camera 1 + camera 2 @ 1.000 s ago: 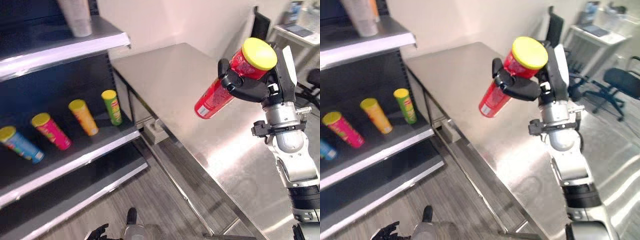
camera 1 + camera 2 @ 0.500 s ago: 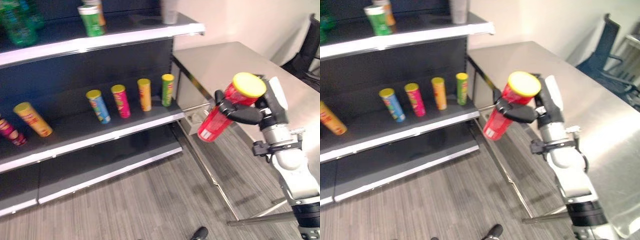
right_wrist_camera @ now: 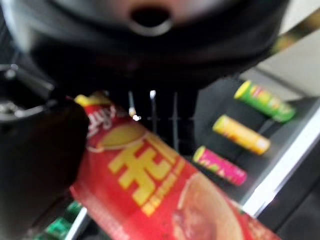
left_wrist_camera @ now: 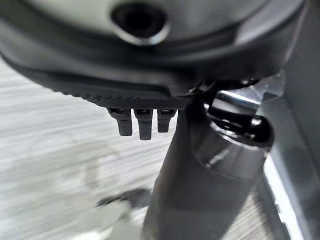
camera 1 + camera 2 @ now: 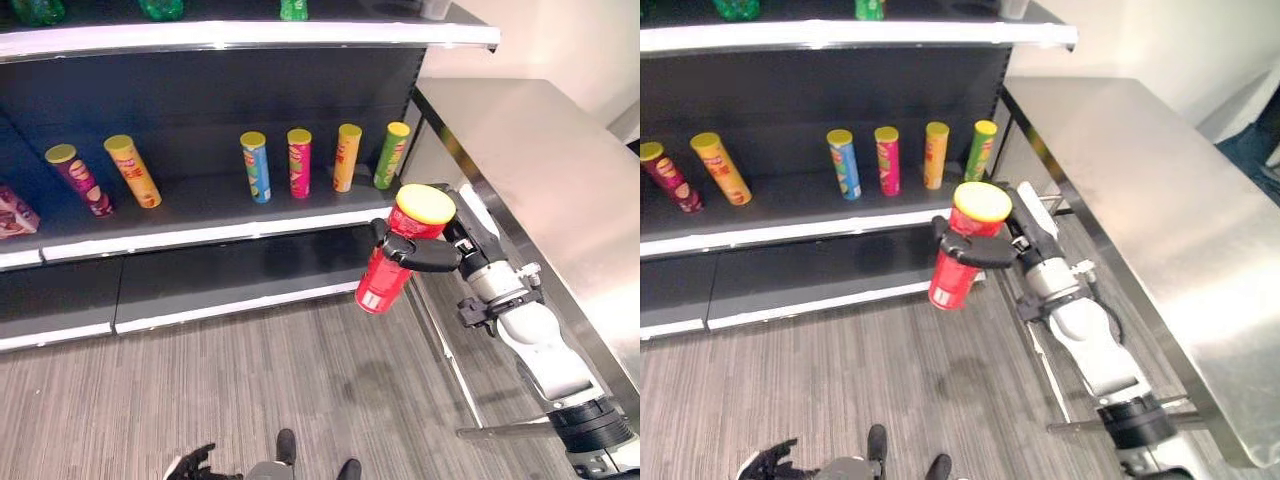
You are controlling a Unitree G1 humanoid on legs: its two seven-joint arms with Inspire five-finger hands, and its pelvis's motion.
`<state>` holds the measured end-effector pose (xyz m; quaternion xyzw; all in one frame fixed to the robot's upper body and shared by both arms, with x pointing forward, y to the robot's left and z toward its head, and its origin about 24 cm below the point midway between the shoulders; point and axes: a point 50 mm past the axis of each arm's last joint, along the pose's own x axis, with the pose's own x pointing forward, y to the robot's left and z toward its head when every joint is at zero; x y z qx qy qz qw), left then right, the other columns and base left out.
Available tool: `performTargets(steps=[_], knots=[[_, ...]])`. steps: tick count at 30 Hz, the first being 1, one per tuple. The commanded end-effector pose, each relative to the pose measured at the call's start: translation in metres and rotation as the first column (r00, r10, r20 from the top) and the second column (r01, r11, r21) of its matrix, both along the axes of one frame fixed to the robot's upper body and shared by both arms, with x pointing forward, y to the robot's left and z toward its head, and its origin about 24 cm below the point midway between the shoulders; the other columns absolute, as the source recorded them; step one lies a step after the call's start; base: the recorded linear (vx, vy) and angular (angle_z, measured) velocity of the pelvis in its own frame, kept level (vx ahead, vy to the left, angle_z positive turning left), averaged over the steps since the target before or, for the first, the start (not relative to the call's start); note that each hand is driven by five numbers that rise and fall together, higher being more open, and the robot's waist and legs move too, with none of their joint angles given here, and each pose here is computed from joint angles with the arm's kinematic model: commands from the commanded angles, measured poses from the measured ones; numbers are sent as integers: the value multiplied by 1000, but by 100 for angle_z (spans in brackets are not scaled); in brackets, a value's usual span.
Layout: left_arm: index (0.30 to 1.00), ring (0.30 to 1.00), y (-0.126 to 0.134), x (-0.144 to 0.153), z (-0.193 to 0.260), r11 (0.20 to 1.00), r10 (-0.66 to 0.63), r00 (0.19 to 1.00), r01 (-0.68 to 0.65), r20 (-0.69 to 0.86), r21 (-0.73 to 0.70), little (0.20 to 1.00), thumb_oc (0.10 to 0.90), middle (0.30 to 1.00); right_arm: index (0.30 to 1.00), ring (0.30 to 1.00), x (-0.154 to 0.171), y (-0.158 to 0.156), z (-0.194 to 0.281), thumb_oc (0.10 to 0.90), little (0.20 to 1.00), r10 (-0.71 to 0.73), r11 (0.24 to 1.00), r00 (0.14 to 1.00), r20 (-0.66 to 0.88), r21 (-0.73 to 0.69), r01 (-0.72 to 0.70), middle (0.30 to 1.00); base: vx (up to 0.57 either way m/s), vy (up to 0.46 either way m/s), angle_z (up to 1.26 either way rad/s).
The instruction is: Put the goods on the table back onto the shelves and tidy them up.
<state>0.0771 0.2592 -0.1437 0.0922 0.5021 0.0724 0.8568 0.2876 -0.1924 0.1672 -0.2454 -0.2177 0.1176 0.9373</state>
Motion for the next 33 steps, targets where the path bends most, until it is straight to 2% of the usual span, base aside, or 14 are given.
performTargets(steps=[1, 7, 22, 31, 33], knots=[[900, 900, 19, 31, 20, 998, -16, 990, 8, 141, 59, 900, 800, 900, 300, 300, -3, 12, 69, 400, 300, 46, 999, 943, 331, 4, -50, 300, -18, 112, 107], [900, 900, 25, 43, 25, 994, -36, 985, 18, 167, 106, 900, 800, 900, 300, 300, -1, 19, 72, 400, 300, 62, 998, 934, 353, -23, -58, 300, 95, 222, 36], [900, 900, 43, 42, 33, 977, -83, 987, 54, 136, 206, 900, 800, 900, 300, 300, -5, 34, 61, 400, 300, 80, 997, 942, 327, -9, -81, 300, 192, 336, 18], [900, 900, 34, 60, 34, 981, -104, 978, 71, 181, 182, 900, 800, 900, 300, 300, -9, 21, 46, 400, 300, 47, 999, 964, 261, 9, -52, 300, 137, -88, 35], [900, 900, 18, 55, 27, 986, -115, 979, 92, 168, 140, 900, 800, 900, 300, 300, -9, 25, 45, 400, 300, 50, 999, 961, 273, -22, -46, 300, 254, -341, 90]])
